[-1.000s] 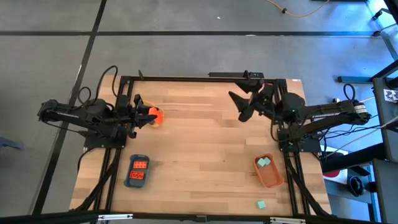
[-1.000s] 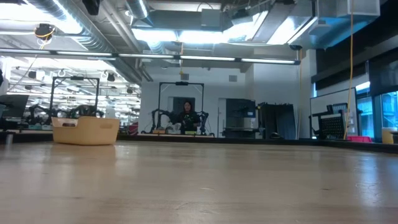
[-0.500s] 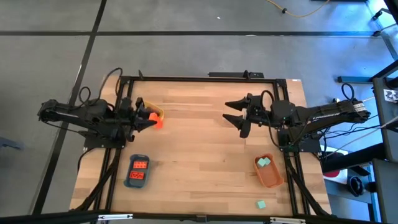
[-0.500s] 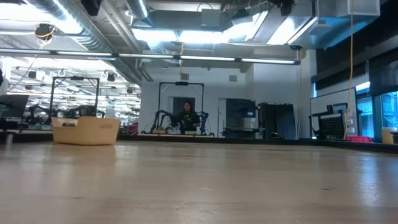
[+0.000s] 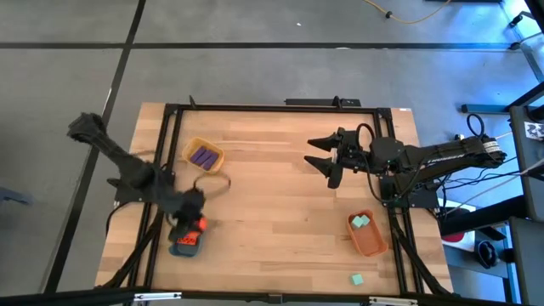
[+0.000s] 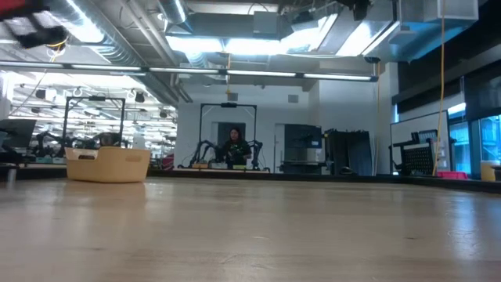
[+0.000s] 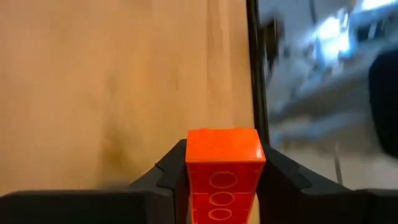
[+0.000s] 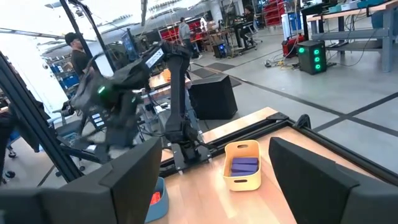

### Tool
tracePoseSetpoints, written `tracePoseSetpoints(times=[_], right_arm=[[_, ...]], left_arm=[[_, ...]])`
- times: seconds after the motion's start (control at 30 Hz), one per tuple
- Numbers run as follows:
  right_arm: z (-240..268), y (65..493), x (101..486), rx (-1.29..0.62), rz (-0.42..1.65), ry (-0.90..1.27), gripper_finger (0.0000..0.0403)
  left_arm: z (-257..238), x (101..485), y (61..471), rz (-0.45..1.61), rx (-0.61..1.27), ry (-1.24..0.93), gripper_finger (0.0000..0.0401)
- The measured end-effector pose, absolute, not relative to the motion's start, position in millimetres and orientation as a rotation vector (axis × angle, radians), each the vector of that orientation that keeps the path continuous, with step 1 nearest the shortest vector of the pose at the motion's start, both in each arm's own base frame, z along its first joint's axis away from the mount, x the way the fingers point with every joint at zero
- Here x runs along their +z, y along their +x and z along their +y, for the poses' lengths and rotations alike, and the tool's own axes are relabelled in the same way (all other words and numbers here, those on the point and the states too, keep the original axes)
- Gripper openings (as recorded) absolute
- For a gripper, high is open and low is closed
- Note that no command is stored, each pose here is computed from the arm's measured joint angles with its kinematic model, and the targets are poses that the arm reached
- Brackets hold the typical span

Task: Sort & place blocks by color
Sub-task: Put the orange game piece into the green bin, then put the light blue wooden block into the orange bin

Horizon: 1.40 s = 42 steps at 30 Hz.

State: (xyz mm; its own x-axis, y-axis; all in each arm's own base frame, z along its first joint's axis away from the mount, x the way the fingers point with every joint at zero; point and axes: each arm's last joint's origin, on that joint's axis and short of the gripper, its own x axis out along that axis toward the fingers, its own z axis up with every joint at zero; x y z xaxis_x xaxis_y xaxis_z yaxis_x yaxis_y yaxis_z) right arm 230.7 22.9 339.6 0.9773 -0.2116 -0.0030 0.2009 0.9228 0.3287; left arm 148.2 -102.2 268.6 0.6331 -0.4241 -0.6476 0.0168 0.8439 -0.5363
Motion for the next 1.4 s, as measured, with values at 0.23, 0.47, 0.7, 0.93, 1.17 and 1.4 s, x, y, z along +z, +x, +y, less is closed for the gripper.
tracePoseSetpoints(times=[0.23, 0.47, 0.7, 0.93, 1.17, 1.4], right_arm=[[22.9, 230.7, 339.1, -0.213, -0.027, 0.328, 0.03], [22.6, 230.7, 338.7, -0.219, -0.024, 0.325, 0.03], [22.3, 230.8, 338.6, -0.23, -0.024, 0.31, 0.03], [22.3, 230.8, 338.6, -0.231, -0.023, 0.303, 0.03], [22.3, 230.7, 338.6, -0.231, -0.023, 0.301, 0.03], [22.2, 230.8, 338.7, -0.232, -0.021, 0.282, 0.03]], left_arm=[[-148.4, 224.5, 127.4, 1.169, -0.266, -0.387, 0.0128], [-154.8, 192.1, 133.1, 1.263, -0.194, -0.175, 0.0128], [-157.1, 174.2, 141.7, 1.351, -0.19, -0.104, 0.0128], [-158.0, 172.0, 142.2, 1.363, -0.193, -0.099, 0.0166], [-157.3, 184.6, 151.1, 1.352, -0.189, -0.186, 0.0193], [-138.1, 221.3, 151.4, 1.323, -0.168, -0.194, 0.0202]])
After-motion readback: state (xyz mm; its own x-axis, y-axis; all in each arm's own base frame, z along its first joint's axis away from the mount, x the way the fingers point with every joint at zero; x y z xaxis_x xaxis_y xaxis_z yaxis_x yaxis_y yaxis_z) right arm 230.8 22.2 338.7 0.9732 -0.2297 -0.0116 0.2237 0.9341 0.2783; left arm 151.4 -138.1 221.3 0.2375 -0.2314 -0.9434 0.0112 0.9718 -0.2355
